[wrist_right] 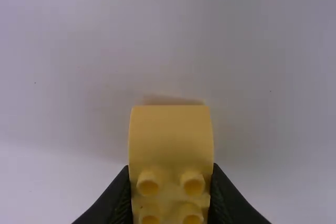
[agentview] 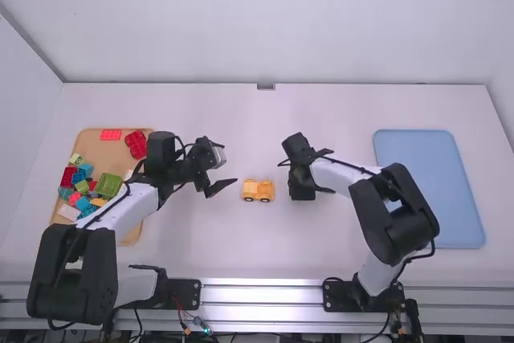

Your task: Assemble lego blocks to make yellow taxi

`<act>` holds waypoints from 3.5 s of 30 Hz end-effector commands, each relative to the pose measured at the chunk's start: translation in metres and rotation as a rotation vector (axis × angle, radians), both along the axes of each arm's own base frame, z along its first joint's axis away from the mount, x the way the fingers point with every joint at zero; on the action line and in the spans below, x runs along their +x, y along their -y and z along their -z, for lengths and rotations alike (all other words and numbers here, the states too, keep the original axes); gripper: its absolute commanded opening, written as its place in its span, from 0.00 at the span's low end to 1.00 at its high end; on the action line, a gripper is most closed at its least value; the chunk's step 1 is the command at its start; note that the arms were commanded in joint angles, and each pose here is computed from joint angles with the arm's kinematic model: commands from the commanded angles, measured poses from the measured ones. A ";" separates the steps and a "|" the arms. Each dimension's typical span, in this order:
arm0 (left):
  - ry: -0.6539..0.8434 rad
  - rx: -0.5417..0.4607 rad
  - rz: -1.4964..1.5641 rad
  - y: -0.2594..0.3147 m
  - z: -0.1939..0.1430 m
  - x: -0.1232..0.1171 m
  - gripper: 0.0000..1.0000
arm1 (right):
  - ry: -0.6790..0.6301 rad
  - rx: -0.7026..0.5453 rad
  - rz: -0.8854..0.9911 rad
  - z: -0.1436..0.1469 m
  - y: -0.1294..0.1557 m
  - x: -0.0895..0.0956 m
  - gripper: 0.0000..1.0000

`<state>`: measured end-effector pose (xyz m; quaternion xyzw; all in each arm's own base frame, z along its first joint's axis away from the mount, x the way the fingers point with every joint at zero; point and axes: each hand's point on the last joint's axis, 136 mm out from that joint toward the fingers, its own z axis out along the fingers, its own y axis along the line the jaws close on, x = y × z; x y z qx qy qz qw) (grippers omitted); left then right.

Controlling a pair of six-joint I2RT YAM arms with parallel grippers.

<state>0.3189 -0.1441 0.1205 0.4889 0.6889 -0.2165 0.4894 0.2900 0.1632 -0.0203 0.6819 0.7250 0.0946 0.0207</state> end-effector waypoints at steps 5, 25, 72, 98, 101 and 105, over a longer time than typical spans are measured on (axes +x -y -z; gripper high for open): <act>0.003 -0.019 0.014 0.001 -0.005 -0.005 0.99 | -0.021 0.023 -0.003 -0.005 -0.004 -0.005 0.00; 0.003 -0.019 0.014 0.001 -0.005 -0.005 0.99 | 0.002 0.032 -0.026 -0.007 -0.010 -0.002 0.99; -0.053 -0.056 0.210 0.030 0.039 -0.021 0.99 | 1.519 -0.474 -2.418 -0.126 0.001 -0.007 0.99; -0.052 -0.036 0.275 0.043 0.055 -0.029 0.99 | 1.599 -0.308 -2.477 -0.006 0.000 -0.016 0.80; -0.058 -0.040 0.272 0.043 0.055 -0.029 0.99 | 1.589 -0.303 -2.480 0.000 0.000 -0.016 0.76; -0.062 -0.042 0.268 0.043 0.055 -0.028 0.99 | 1.572 -0.305 -2.486 0.003 0.001 -0.016 0.59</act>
